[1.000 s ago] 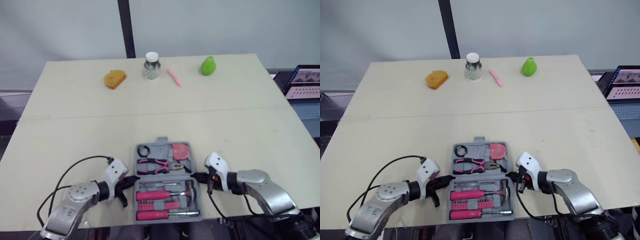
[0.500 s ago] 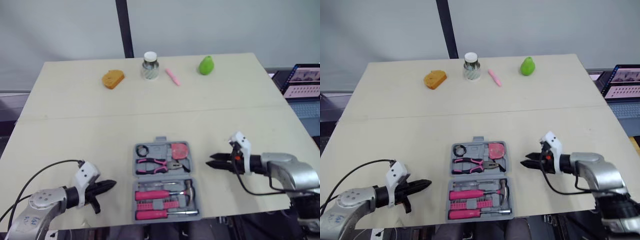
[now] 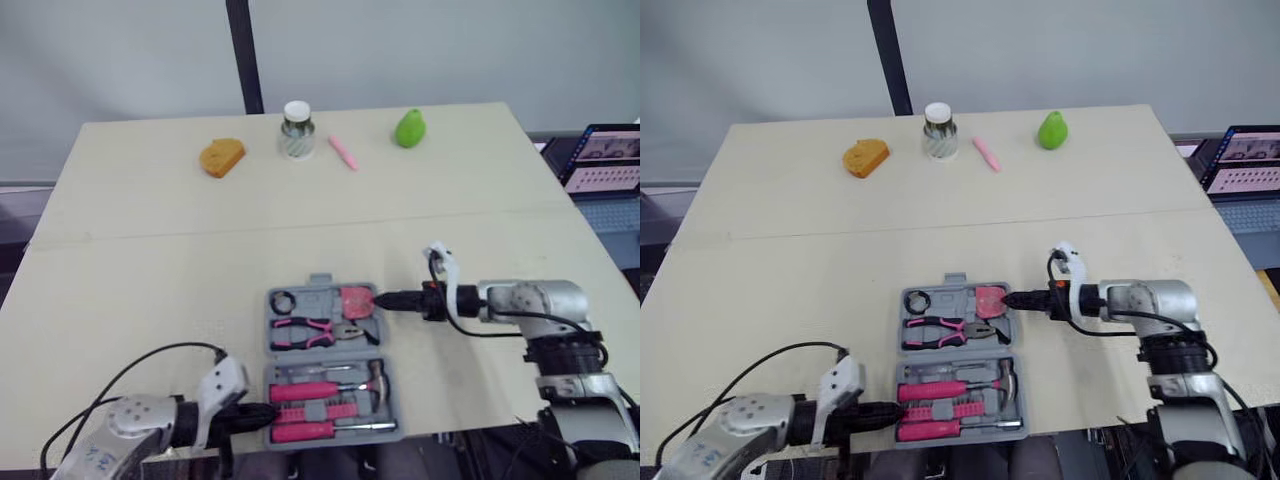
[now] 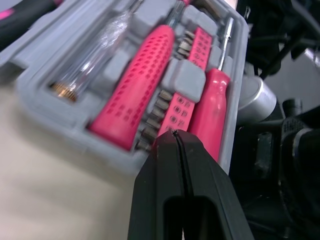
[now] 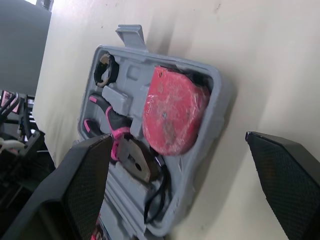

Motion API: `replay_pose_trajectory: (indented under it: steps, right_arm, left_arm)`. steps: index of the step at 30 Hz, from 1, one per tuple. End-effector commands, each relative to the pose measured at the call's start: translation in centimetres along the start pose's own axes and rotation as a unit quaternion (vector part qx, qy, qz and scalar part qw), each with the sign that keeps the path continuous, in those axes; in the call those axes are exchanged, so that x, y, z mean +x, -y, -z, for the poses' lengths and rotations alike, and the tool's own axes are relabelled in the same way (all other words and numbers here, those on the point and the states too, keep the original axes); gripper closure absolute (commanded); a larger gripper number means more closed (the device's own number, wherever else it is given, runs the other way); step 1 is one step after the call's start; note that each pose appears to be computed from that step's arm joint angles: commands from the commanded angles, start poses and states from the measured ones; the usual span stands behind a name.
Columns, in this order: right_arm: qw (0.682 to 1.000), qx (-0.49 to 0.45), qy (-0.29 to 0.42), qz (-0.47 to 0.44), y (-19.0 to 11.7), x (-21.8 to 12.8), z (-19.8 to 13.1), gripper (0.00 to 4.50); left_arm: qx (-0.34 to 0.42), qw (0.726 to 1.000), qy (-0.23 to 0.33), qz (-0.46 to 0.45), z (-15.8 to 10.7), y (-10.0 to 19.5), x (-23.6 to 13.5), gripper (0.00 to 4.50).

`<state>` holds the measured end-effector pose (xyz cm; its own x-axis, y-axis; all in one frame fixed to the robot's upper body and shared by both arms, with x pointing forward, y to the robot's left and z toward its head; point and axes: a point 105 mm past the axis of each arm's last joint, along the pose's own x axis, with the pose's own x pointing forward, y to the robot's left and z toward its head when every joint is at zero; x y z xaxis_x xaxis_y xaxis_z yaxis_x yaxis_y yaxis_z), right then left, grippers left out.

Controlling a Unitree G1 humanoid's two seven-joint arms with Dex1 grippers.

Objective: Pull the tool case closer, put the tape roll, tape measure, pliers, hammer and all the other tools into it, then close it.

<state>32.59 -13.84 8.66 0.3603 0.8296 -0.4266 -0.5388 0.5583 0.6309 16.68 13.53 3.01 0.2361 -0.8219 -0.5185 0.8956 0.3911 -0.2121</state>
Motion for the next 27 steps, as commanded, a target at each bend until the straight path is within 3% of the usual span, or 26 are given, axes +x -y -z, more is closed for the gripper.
replay_pose_trajectory:
  steps: [1,15,27]
  right_arm:
    - [1.0,0.006,0.004,-0.006,0.1,0.5,-0.2,0.03]
    - [0.994,-0.009,0.026,-0.109,-3.3,2.6,-1.3,0.03]
    - [0.981,-0.067,0.029,-0.179,-5.9,1.5,-1.4,0.03]
  left_arm:
    - [-0.021,0.999,-0.05,-0.006,2.8,0.0,0.4,4.5]
    - [-0.021,0.998,-0.059,-0.023,3.8,-1.0,-0.3,4.5]
    - [-0.023,0.997,-0.065,-0.032,4.4,-1.4,-0.8,4.5]
